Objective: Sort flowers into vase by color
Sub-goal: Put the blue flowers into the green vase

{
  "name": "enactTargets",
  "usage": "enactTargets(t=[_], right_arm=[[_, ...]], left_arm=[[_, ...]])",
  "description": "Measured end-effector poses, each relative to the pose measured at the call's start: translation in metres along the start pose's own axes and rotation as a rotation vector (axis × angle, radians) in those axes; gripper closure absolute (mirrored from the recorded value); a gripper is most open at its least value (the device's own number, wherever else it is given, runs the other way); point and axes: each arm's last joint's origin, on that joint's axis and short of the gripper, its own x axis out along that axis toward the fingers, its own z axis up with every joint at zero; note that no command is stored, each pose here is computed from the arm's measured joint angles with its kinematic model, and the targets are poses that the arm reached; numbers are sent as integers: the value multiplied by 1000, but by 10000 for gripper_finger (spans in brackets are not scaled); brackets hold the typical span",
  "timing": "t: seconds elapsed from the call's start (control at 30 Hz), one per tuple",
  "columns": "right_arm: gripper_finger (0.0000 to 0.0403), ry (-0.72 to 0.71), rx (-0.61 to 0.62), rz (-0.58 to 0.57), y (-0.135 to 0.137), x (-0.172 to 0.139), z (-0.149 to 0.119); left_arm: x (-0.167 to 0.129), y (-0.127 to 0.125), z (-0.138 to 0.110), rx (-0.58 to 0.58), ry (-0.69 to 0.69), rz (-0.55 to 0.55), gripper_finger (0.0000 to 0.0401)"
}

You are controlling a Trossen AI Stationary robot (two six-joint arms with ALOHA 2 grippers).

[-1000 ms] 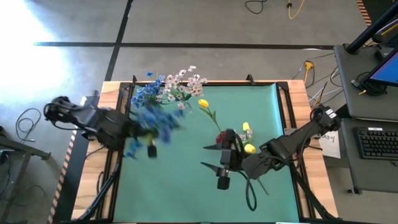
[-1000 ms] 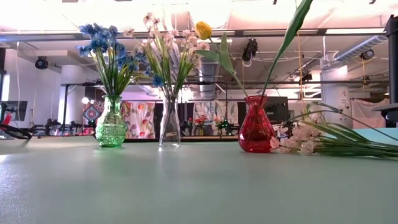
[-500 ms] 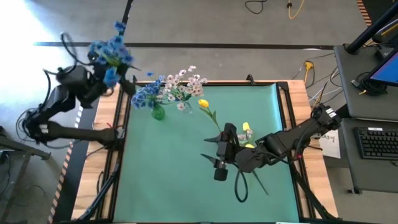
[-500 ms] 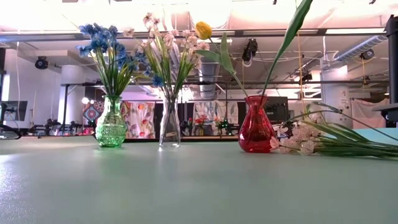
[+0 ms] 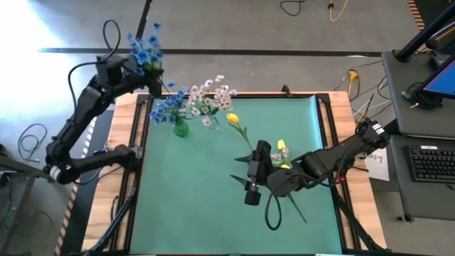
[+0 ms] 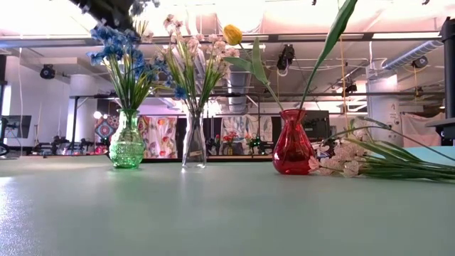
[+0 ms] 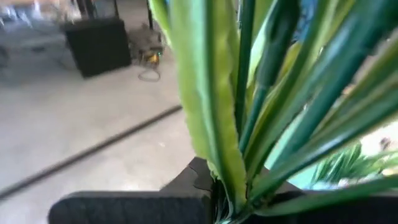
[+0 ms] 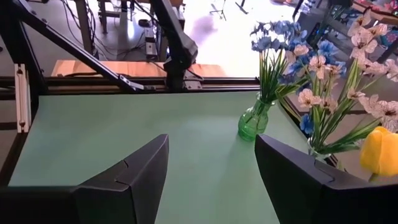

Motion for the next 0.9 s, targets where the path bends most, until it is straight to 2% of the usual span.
enactTargets(t=[0.13, 0.27, 0.43, 0.6, 0.9], right_arm=[[170, -1, 2, 0, 0, 0, 0], [170, -1, 2, 0, 0, 0, 0], [170, -1, 3, 0, 0, 0, 0], [170, -1, 4, 0, 0, 0, 0], [170, -2, 13, 0, 0, 0, 0]], left_arm=[[1, 3, -21, -36, 39, 8, 401], [-3, -1, -36, -59, 48, -31, 401], [-11, -4, -48, -92, 42, -49, 401], [-15, -8, -61, -133, 44, -141, 401], [-14, -10, -78, -167, 45, -175, 401]])
